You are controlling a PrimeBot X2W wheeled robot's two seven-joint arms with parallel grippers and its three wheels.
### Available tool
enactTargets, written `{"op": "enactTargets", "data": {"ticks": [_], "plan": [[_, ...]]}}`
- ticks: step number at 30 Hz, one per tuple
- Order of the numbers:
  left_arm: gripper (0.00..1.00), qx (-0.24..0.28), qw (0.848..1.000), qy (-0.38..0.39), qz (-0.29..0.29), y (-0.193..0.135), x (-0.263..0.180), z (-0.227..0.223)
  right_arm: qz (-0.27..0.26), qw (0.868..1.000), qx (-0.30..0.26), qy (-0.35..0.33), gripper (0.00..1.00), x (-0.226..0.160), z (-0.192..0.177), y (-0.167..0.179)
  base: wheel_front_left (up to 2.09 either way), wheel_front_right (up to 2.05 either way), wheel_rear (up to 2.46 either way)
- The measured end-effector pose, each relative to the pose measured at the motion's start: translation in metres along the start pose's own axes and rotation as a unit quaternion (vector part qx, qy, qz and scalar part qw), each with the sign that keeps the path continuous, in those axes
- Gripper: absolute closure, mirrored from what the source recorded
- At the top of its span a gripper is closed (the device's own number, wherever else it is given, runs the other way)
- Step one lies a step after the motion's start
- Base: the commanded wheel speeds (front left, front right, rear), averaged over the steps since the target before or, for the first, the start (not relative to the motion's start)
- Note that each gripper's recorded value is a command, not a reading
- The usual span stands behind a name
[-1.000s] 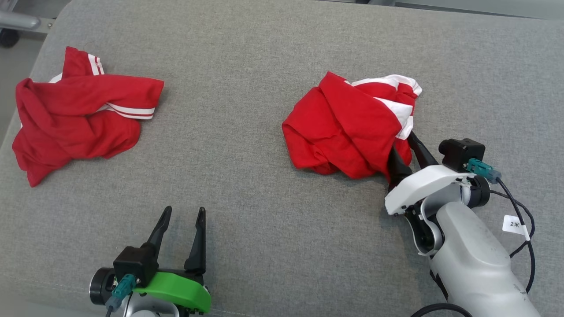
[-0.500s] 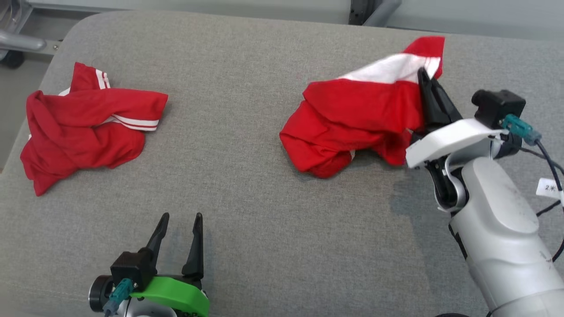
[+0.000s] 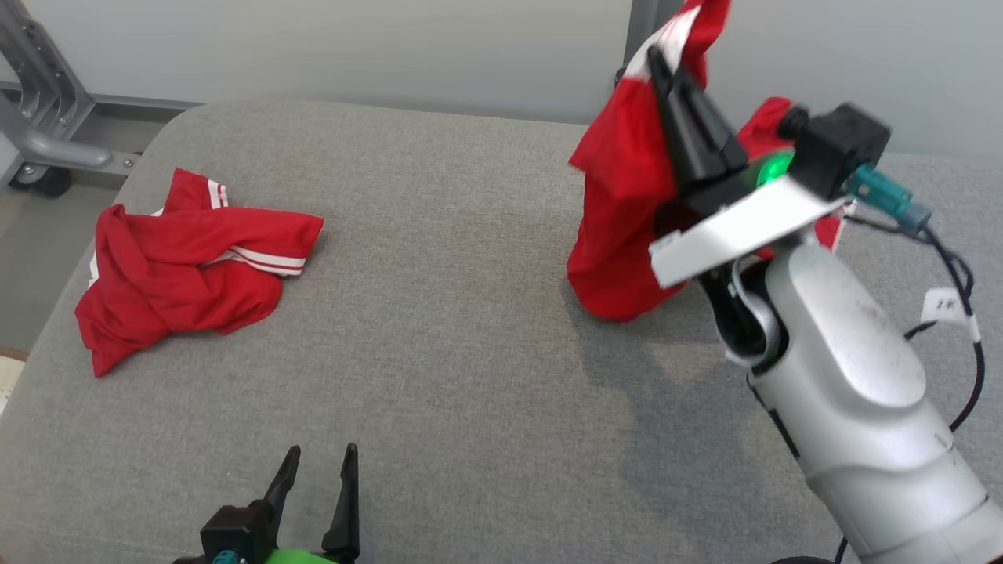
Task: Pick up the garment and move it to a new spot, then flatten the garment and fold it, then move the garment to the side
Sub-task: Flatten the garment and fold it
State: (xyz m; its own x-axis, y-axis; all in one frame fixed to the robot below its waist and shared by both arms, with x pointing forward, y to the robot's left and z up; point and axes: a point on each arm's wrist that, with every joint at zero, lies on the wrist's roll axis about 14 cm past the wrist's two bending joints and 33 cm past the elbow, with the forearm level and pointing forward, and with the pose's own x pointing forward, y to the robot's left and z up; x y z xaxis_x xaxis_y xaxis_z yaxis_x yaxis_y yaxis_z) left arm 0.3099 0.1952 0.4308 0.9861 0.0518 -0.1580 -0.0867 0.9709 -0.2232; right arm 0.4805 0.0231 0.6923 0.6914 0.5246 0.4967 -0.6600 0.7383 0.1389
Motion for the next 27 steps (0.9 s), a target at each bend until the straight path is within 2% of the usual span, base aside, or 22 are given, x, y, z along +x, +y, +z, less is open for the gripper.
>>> {"op": "enactTargets", "data": {"ticks": [3, 5, 10, 11, 12, 16, 17, 18, 19, 21, 27], "plan": [[0.0, 0.0, 1.0, 0.005, -0.001, 0.0, -0.003, -0.004, 0.022, 0.999, 0.015, 0.04, 1.0, -0.028, -0.021, 0.015, 0.0, 0.0, 0.0], [0.0, 0.0, 1.0, 0.007, -0.009, -0.004, -0.002, -0.005, 0.016, 0.997, 0.015, 0.075, 1.0, -0.052, -0.037, 0.008, 0.0, 0.0, 0.0], [0.0, 0.002, 0.999, 0.014, -0.044, -0.024, 0.005, -0.009, -0.079, 0.987, 0.002, 0.138, 1.0, -0.12, -0.058, -0.054, 0.0, 0.0, 0.0], [0.0, 0.004, 0.999, 0.015, -0.052, -0.029, 0.007, -0.009, -0.1, 0.983, -0.005, 0.155, 1.0, -0.136, -0.063, -0.067, 0.0, 0.0, 0.0], [0.0, 0.007, 0.998, 0.016, -0.067, -0.038, 0.009, -0.009, -0.143, 0.972, -0.009, 0.184, 1.0, -0.17, -0.072, -0.088, 0.0, 0.0, 0.0], [0.0, 0.01, 0.996, 0.017, -0.086, -0.048, 0.012, -0.01, -0.205, 0.952, -0.015, 0.225, 0.99, -0.221, -0.084, -0.113, 0.0, 0.0, 0.0], [0.0, 0.01, 0.996, 0.018, -0.09, -0.051, 0.013, -0.01, -0.218, 0.947, -0.02, 0.236, 0.69, -0.232, -0.087, -0.118, 0.0, 0.0, 0.0], [0.0, 0.01, 0.995, 0.018, -0.094, -0.053, 0.013, -0.01, -0.233, 0.942, -0.02, 0.242, 0.16, -0.241, -0.088, -0.123, 0.0, 0.0, 0.0], [0.0, 0.011, 0.995, 0.018, -0.097, -0.055, 0.013, -0.01, -0.245, 0.938, -0.021, 0.245, 0.0, -0.248, -0.089, -0.126, 0.0, 0.0, 0.0], [0.0, 0.012, 0.994, 0.017, -0.103, -0.058, 0.013, -0.01, -0.259, 0.936, -0.029, 0.238, 0.0, -0.252, -0.084, -0.131, 0.0, 0.0, 0.0], [0.0, 0.014, 0.993, 0.001, -0.115, -0.066, 0.022, 0.001, -0.273, 0.942, -0.06, 0.184, 0.0, -0.239, -0.057, -0.131, 0.0, 0.0, 0.0]]}}
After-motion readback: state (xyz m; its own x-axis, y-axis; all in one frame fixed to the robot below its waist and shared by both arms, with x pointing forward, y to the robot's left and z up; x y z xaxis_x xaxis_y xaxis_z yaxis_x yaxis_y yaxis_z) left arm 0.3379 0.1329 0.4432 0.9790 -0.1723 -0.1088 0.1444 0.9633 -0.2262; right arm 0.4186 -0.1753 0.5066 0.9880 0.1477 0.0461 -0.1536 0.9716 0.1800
